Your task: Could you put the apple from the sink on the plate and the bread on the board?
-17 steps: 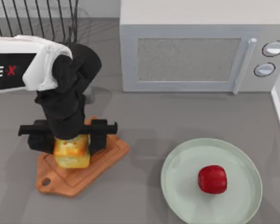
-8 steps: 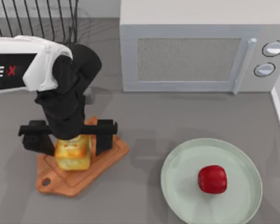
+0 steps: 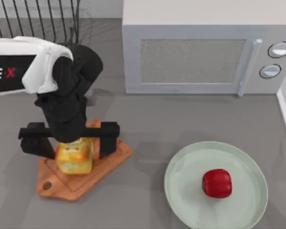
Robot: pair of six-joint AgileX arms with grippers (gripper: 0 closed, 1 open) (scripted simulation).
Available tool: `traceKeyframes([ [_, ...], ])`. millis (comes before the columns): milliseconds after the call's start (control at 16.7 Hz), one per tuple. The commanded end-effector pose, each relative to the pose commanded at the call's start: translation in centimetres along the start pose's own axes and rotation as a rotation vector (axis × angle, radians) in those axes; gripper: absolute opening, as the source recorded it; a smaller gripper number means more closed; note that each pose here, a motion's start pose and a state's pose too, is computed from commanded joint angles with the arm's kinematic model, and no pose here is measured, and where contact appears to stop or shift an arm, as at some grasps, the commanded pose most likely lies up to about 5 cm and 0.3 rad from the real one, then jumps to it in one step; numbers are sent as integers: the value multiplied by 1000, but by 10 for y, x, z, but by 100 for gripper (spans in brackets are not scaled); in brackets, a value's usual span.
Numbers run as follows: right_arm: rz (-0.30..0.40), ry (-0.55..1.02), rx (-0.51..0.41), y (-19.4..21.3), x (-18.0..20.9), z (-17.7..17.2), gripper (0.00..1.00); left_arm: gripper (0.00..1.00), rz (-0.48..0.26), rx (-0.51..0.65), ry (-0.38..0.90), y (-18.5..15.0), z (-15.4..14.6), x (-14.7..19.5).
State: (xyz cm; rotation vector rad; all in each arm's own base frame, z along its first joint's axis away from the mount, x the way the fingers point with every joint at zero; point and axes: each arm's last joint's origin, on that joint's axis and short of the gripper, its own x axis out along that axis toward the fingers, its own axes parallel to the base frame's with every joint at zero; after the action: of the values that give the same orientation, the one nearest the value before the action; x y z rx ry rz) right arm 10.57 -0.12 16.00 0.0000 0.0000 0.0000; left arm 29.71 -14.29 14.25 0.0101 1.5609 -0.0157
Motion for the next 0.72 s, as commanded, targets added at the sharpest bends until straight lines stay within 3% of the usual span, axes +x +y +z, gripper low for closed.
traceKeyframes([
  [360, 0, 0, 0, 0, 0, 0, 100, 100, -78, 2, -204, 32, -24, -34],
  [720, 0, 0, 0, 0, 0, 0, 100, 100, -171, 2, -656, 87, -100, -75],
])
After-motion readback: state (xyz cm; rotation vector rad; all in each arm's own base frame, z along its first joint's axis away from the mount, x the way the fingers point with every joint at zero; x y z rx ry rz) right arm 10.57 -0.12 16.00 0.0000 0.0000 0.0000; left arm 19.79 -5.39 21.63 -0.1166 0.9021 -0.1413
